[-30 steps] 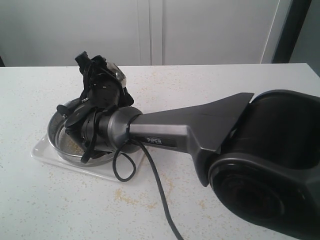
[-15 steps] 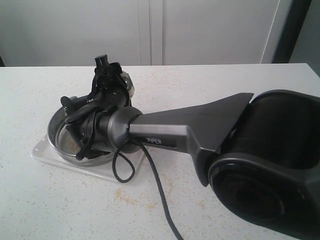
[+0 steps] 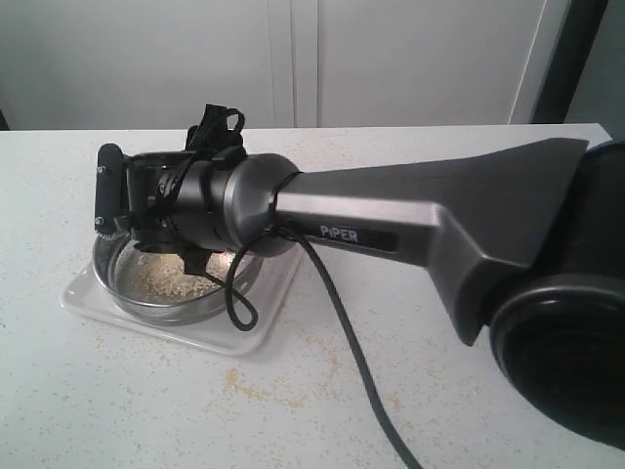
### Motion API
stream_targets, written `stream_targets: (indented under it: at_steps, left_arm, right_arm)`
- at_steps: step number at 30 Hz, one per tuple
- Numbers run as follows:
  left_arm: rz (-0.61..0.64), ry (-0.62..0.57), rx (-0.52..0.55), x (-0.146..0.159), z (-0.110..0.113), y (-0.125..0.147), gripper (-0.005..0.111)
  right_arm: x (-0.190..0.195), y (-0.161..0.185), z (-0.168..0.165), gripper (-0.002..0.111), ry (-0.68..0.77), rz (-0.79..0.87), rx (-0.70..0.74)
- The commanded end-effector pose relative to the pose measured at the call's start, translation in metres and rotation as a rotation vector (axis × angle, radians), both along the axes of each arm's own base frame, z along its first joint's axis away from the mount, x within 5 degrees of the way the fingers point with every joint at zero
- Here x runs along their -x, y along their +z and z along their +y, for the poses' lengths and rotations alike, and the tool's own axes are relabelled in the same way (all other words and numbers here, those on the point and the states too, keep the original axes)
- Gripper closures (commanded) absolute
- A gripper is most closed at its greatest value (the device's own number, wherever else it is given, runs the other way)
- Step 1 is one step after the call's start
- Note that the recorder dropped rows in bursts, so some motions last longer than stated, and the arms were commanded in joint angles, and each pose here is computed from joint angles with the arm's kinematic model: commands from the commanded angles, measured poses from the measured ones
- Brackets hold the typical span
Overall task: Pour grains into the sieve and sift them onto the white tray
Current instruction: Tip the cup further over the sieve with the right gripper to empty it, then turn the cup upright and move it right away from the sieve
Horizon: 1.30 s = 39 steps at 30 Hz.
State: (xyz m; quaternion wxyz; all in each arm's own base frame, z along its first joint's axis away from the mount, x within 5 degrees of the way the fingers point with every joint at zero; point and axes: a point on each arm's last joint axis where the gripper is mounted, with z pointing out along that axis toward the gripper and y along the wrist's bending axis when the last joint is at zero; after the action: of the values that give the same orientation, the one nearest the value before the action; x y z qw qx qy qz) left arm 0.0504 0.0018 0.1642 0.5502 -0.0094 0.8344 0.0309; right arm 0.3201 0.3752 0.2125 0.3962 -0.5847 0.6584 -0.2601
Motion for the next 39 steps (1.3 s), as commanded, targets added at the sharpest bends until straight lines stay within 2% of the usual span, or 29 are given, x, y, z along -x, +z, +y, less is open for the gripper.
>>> stream_targets:
  at_steps: [1, 16, 23, 29, 39]
  left_arm:
    - [-0.001, 0.002, -0.002, 0.000, 0.000, -0.001, 0.107]
    - [-0.001, 0.002, -0.002, 0.000, 0.000, -0.001, 0.107]
    - [-0.001, 0.002, -0.002, 0.000, 0.000, -0.001, 0.107]
    - [-0.001, 0.002, -0.002, 0.000, 0.000, -0.001, 0.107]
    - [-0.001, 0.002, -0.002, 0.000, 0.000, -0.001, 0.107]
  right_arm:
    - [0.008, 0.018, -0.001, 0.108, 0.000, 0.096, -0.118]
    - [0.010, 0.046, -0.023, 0.108, -0.034, 0.498, -0.433]
    - [0.006, 0.055, -0.057, 0.108, -0.067, 0.663, -0.580]
    - [0.004, 0.053, -0.100, 0.108, -0.114, 0.657, -0.724]
    - [-0.007, 0.035, -0.159, 0.108, -0.267, 0.566, -0.807]
